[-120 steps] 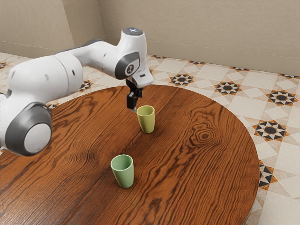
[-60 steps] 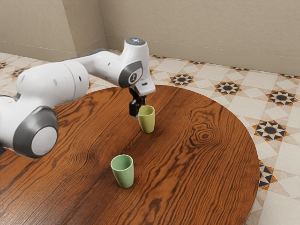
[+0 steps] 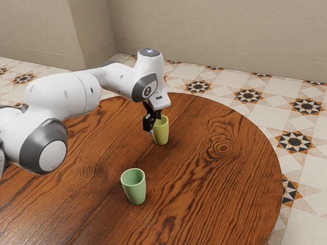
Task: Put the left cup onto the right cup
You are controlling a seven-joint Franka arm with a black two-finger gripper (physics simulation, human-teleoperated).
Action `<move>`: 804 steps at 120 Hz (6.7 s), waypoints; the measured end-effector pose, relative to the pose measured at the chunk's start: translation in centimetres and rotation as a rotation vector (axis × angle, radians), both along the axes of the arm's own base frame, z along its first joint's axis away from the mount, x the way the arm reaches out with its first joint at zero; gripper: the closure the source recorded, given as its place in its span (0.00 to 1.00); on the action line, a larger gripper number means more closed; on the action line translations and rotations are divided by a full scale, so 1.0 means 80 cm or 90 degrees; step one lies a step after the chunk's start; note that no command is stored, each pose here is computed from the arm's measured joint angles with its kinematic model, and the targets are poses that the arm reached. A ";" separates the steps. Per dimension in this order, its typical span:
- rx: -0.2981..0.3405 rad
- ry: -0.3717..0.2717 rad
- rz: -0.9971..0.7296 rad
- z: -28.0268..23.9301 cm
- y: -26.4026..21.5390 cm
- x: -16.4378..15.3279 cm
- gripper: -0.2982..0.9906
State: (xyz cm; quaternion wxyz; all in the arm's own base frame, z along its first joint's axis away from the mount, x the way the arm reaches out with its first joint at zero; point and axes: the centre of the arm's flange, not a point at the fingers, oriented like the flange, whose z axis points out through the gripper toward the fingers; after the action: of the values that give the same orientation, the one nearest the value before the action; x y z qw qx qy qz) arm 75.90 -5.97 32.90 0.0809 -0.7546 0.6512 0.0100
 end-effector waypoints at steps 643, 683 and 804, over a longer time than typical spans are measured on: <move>0.014 0.057 0.176 0.104 -0.106 -0.315 0.84; 0.016 0.061 0.179 0.109 -0.118 -0.324 0.84; 0.045 0.090 0.194 0.064 -0.133 -0.311 0.84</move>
State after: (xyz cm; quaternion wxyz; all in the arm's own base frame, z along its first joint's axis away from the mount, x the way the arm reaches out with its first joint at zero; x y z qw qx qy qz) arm 50.98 -16.61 38.05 0.0589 -0.8385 0.5328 0.0982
